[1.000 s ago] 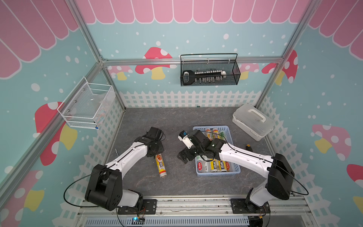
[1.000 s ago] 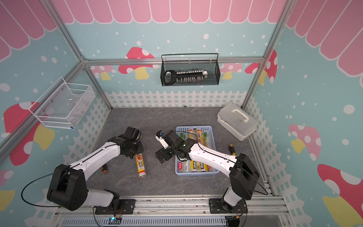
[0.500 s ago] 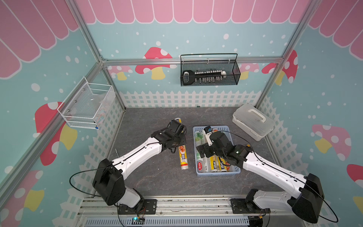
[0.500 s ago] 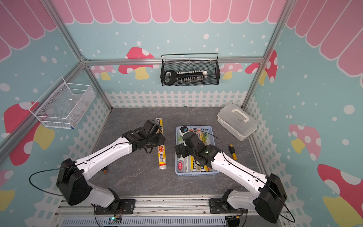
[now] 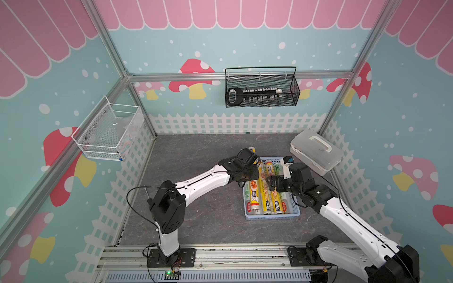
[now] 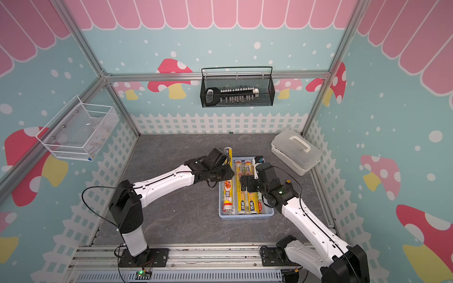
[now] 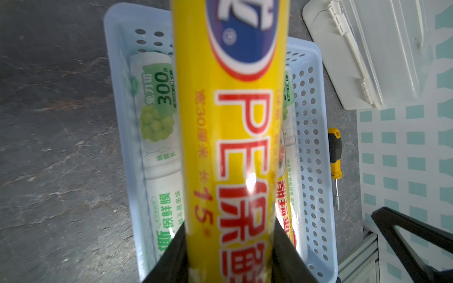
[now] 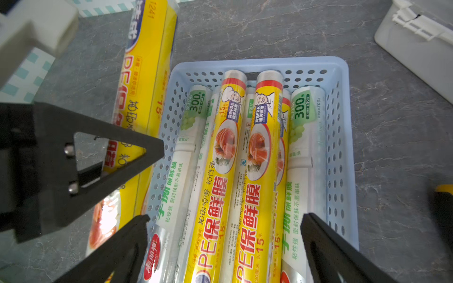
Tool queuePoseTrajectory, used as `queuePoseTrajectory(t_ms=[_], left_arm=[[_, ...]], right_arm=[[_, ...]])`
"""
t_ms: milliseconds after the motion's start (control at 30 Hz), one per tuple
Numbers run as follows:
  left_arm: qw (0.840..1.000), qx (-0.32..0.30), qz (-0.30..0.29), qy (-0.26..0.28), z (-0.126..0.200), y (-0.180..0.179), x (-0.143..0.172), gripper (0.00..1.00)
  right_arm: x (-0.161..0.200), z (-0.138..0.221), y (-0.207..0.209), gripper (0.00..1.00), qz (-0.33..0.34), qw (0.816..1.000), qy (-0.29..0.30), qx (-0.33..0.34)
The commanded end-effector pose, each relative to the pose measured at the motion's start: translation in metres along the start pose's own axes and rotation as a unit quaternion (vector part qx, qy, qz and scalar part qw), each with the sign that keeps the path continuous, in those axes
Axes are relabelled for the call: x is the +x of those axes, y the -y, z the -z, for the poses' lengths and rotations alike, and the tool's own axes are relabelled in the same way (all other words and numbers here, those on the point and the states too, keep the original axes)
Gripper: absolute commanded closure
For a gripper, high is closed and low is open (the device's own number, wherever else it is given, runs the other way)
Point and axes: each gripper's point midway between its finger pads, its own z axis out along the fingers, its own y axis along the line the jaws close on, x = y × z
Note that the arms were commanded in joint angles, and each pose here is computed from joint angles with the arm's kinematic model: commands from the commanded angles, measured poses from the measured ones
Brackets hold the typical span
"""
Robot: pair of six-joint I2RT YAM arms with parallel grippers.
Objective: Put the plastic wrap into the basket
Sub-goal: Place the plastic wrap in the basket.
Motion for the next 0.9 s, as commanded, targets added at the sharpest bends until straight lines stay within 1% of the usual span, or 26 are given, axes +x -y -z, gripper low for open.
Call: queuePoseTrajectory(t_ms=[0,200,433,500,633,767,867], left_arm=[[1.0,0.006,0.015,0.001,-0.007,0.006,-0.003,0.87],[1.0,-0.015,0.019,-0.012,-0.026,-0.006,0.006,0.85],[0.999,-0.028,0.022,-0.032,-0.045,-0.014,0.016,0.78],[0.999,-0.03,0.022,-0.038,-0.049,-0.016,0.018,0.78],[0.998,-0.033,0.021,-0.042,-0.052,-0.017,0.02,0.75],[0.998,-0.031,0.021,-0.043,-0.053,-0.016,0.02,0.74],[0.998,-0.032,0.022,-0.045,-0.053,-0.017,0.021,0.72]], right_arm=[[0.012,0.002,0.002,0.0,-0.008,1.0,-0.019,-0.008],[0.012,0.008,0.009,0.0,0.006,1.0,-0.013,0.01],[0.015,0.01,0.014,0.01,0.023,0.999,-0.016,0.023],[0.015,0.011,0.017,0.01,0.024,0.999,-0.015,0.03],[0.015,0.012,0.017,0.0,0.025,0.999,-0.012,0.028],[0.018,0.011,0.015,0.0,0.023,0.999,-0.017,0.024],[0.019,0.009,0.009,0.0,0.025,1.0,-0.018,0.006]])
